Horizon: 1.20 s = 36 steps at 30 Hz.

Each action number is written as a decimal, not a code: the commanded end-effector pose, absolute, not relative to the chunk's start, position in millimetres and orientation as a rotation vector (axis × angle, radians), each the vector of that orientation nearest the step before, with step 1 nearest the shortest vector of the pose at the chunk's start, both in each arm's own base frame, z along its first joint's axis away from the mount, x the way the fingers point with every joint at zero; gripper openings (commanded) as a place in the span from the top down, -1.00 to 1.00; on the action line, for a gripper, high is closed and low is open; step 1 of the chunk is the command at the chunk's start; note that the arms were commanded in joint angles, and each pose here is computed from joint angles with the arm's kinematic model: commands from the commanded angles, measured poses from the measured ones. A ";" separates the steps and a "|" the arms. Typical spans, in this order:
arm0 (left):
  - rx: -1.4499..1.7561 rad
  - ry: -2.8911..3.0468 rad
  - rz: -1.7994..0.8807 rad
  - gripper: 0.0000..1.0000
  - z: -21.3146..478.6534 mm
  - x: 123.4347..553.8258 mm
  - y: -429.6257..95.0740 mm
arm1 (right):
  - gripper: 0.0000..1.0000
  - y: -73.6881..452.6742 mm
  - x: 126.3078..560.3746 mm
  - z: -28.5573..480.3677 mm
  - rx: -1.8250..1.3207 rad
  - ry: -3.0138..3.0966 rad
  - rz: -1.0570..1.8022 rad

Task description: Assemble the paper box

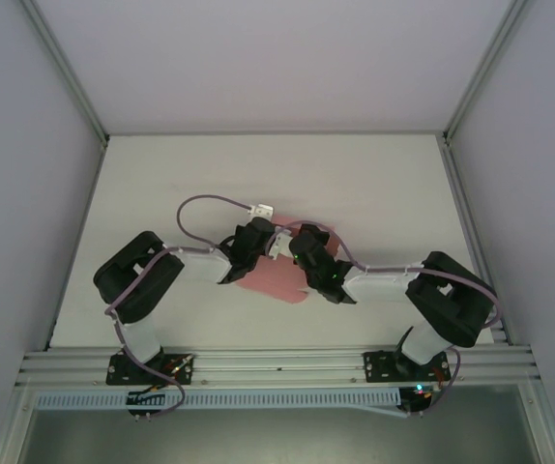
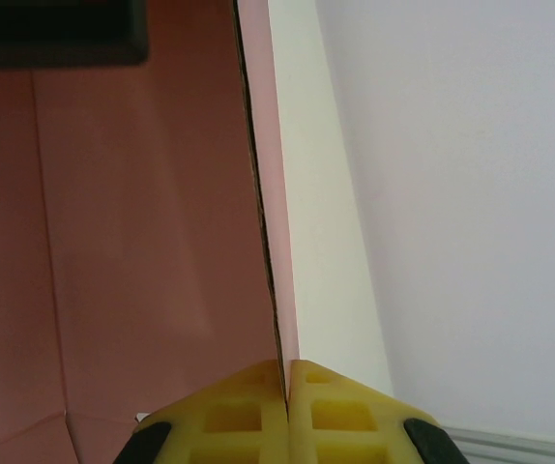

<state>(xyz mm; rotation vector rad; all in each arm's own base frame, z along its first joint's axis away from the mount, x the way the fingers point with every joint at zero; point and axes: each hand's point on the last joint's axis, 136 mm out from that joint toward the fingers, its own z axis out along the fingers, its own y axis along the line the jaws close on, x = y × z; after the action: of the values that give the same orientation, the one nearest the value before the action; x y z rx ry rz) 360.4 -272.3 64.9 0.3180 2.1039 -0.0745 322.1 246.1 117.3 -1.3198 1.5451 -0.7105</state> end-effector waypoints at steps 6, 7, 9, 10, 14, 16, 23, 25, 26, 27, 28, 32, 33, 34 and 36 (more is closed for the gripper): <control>0.186 2.185 0.347 1.00 32.1 360.9 -185.1 | 1.00 216.5 313.7 94.5 -1.371 1.643 -0.792; 0.214 2.182 0.305 1.00 34.0 360.9 -191.0 | 1.00 217.9 313.8 95.0 -1.369 1.645 -0.781; 0.292 2.155 0.163 1.00 45.0 359.8 -211.8 | 0.88 220.7 316.0 100.6 -1.332 1.658 -0.761; 0.299 2.131 0.100 1.00 53.7 358.3 -218.4 | 0.63 223.4 317.9 107.3 -1.302 1.664 -0.742; 0.325 2.055 -0.106 1.00 95.9 356.0 -243.1 | -0.02 239.3 323.5 159.3 -1.126 1.643 -0.592; 0.310 2.034 -0.127 1.00 111.1 357.4 -244.8 | -0.42 246.5 318.7 188.1 -1.064 1.616 -0.473; 0.279 1.989 -0.131 1.00 139.0 358.8 -241.3 | -0.99 253.3 266.9 294.6 -0.860 1.440 0.066; 0.274 1.993 -0.142 1.00 141.1 357.1 -241.2 | -0.99 243.9 263.3 319.2 -0.760 1.426 0.139; 0.275 1.992 -0.150 1.00 142.4 356.0 -241.3 | -0.99 237.1 265.7 330.4 -0.695 1.442 0.164; 0.273 1.990 -0.159 1.00 143.9 355.0 -241.2 | -1.00 232.6 269.9 334.4 -0.653 1.472 0.178; 0.269 1.988 -0.170 1.00 145.5 353.9 -241.1 | -1.00 229.3 275.1 335.3 -0.625 1.510 0.186; 0.277 1.983 -0.198 1.00 151.0 349.7 -242.2 | -1.00 223.3 304.5 307.3 -0.584 1.691 0.116; 0.276 1.982 -0.200 1.00 152.0 349.1 -241.9 | -0.99 220.7 311.3 299.9 -0.568 1.724 0.088; 0.276 1.980 -0.198 1.00 153.1 349.2 -241.3 | -0.99 220.5 317.0 290.5 -0.571 1.753 0.070; 0.277 1.985 -0.193 1.00 152.7 348.9 -240.6 | -0.99 225.9 322.4 274.6 -0.607 1.791 0.065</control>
<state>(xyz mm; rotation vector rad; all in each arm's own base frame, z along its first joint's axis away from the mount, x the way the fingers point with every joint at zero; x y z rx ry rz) 351.5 -239.7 144.7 0.2757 1.9928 -0.1778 317.6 227.8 309.2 -0.6019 1.6569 0.0755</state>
